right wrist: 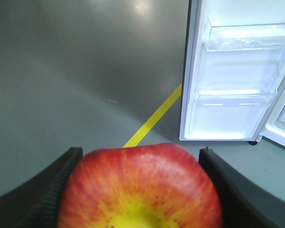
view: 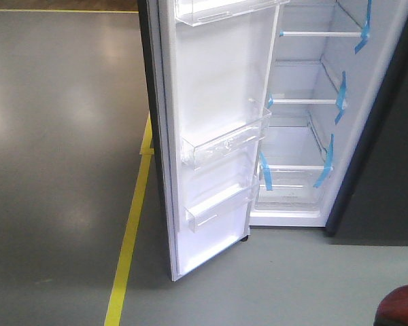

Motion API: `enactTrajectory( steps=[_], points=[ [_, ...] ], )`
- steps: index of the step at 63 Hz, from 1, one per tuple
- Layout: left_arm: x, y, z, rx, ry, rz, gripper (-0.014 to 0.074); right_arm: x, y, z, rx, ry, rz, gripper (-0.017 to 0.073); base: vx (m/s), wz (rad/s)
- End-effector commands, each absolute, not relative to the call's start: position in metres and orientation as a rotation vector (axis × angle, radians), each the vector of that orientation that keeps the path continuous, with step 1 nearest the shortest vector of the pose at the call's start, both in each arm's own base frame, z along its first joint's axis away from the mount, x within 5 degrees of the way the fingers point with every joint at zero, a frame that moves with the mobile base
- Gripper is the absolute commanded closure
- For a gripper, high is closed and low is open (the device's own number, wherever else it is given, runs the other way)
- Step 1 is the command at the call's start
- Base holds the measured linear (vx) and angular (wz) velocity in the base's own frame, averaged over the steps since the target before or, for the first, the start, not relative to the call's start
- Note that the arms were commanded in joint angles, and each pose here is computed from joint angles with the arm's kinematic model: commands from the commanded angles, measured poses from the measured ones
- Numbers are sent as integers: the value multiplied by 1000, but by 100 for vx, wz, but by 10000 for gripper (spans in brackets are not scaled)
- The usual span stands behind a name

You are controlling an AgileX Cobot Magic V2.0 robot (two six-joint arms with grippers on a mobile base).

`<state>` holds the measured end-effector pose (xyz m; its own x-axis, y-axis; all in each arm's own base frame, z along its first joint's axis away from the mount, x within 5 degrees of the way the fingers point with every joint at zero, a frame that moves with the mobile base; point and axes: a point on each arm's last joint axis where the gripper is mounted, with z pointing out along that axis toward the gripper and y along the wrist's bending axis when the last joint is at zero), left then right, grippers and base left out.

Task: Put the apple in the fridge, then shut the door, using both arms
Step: 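Approach the fridge door bins closely with the base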

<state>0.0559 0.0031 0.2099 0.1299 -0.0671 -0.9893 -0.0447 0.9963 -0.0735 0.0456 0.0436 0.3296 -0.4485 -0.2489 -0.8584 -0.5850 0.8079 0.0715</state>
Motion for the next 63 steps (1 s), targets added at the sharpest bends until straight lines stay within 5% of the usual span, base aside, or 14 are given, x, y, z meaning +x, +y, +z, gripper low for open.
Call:
enactTrajectory(
  steps=[1, 63],
  points=[
    [55, 3, 208, -102, 1378, -29, 600, 49, 44, 343, -579, 1963, 454, 180, 12, 1],
    [55, 3, 208, -102, 1378, -29, 600, 49, 44, 343, -580, 1964, 454, 180, 15, 0]
  ],
)
